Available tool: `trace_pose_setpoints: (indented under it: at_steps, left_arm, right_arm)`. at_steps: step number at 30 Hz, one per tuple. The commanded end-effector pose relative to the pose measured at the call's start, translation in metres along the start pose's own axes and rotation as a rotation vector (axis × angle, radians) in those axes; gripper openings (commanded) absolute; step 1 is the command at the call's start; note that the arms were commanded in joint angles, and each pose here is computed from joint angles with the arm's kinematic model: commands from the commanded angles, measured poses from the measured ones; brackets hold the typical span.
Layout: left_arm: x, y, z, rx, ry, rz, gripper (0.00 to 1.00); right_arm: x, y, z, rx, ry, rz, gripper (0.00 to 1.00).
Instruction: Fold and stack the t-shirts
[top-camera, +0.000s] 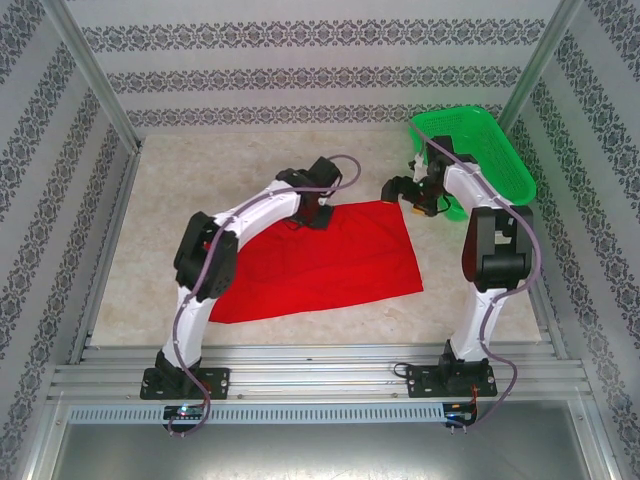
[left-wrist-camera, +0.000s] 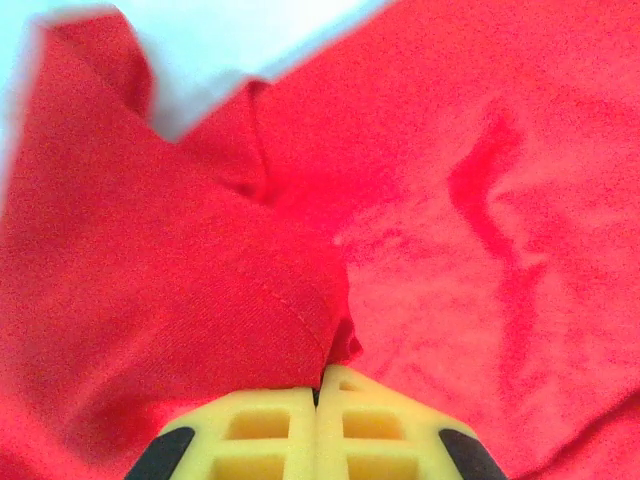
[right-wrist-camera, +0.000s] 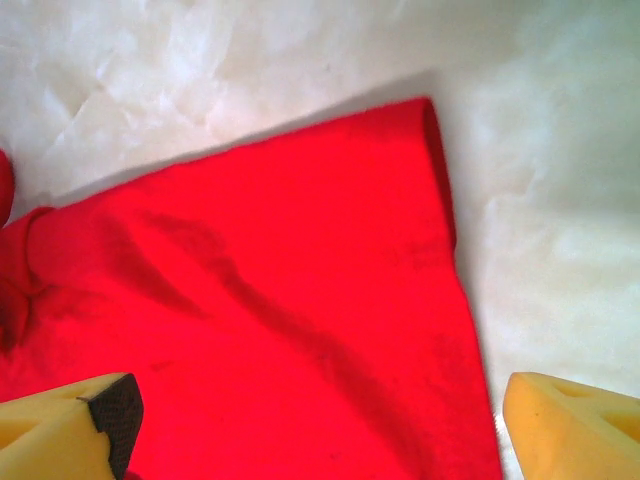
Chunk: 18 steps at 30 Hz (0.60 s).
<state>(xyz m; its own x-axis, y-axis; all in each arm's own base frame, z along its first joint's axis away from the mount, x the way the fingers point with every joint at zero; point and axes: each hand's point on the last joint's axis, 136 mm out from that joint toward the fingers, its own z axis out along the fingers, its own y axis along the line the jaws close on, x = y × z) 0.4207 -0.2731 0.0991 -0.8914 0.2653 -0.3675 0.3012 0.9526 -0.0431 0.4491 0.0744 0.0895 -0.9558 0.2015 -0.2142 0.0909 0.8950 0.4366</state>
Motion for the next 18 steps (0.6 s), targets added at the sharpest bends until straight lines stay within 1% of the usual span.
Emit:
trace_pose_setpoints:
  at_steps: [1, 5, 9, 12, 18]
  left_arm:
    - [-0.017, 0.024, -0.071, -0.020, -0.119, -0.044, 0.00]
    - [-0.021, 0.039, -0.115, -0.008, -0.193, -0.089, 0.00]
    - [-0.019, 0.053, -0.145, 0.005, -0.244, -0.138, 0.00]
    - [-0.014, 0.070, -0.159, -0.005, -0.274, -0.179, 0.00]
    - [-0.002, 0.107, -0.170, -0.057, -0.285, -0.236, 0.00]
  right_arm:
    - [-0.014, -0.010, 0.009, 0.069, 0.007, 0.016, 0.93]
    - [-0.026, -0.001, 0.026, 0.113, 0.026, -0.040, 0.92]
    - [-0.034, -0.002, 0.042, 0.177, 0.051, -0.068, 0.90]
    - [-0.041, -0.003, 0.050, 0.209, 0.050, -0.084, 0.88]
    - [-0.044, -0.010, 0.061, 0.295, 0.083, -0.116, 0.83]
